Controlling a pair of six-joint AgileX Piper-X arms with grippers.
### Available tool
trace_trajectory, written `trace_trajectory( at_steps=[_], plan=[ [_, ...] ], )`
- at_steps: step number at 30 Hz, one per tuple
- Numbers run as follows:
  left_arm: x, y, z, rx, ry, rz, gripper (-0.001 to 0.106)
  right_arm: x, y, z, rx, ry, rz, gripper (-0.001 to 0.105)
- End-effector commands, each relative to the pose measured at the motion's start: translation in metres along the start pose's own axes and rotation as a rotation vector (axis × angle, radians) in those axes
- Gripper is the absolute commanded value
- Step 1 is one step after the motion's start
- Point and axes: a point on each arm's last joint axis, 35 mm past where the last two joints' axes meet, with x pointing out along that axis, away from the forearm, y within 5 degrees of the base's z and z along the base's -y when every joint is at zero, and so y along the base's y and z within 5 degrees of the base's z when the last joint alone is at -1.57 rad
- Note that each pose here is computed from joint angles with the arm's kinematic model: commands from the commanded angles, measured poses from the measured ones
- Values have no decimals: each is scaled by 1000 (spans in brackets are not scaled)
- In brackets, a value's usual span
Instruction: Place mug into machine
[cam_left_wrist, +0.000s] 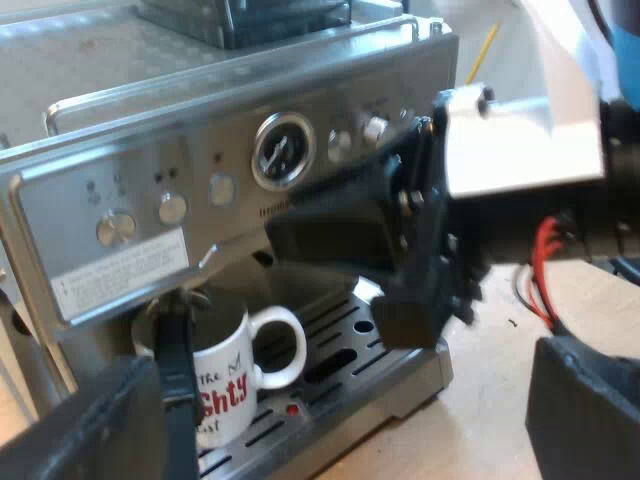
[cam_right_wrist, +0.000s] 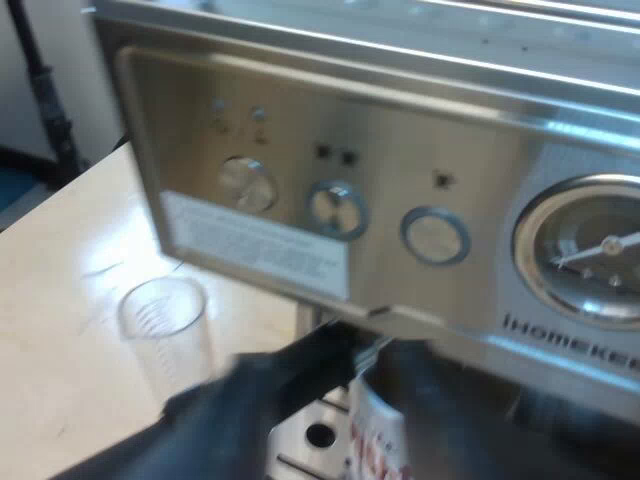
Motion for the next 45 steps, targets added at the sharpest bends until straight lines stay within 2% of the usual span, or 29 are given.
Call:
trace_trajectory(
  at_steps=[1,2,5,10,12,14,20,25,30,33,35,39,40,45],
  plan=[
    [-6,-3,10,9,-36,6,85,-14,-1,8,-14,-5,20,58],
    [-9,-5,14,13,-49,6,85,-19,-1,8,-20,5,29,62],
    [-12,-7,19,10,-68,2,85,-30,-6,12,-26,8,35,62],
    [-7,-6,26,12,-105,-5,85,-41,-25,25,12,-39,2,62],
    [-2,-6,32,8,-126,-10,85,-44,-40,30,34,-50,-33,62],
    [4,-5,36,5,-117,-8,85,-46,-53,33,41,-41,-56,62],
    [20,-3,54,1,-99,-4,85,-58,-103,32,50,54,-112,62],
    [30,0,67,-2,-95,7,85,-72,-148,22,129,110,-179,62],
    [26,16,77,-17,-126,119,85,-97,-192,9,186,163,-270,62],
    [19,29,78,-34,-129,149,85,-112,-211,1,209,192,-313,62],
    [15,36,76,-65,-108,170,85,-124,-220,-3,208,200,-329,62],
    [3,48,69,-123,-79,300,85,-153,-230,-8,190,207,-369,62],
    [2,47,69,-123,-81,307,85,-157,-231,-9,186,207,-378,62],
    [-15,29,66,-97,-109,294,85,-188,-226,-21,148,204,-420,62]
  ],
)
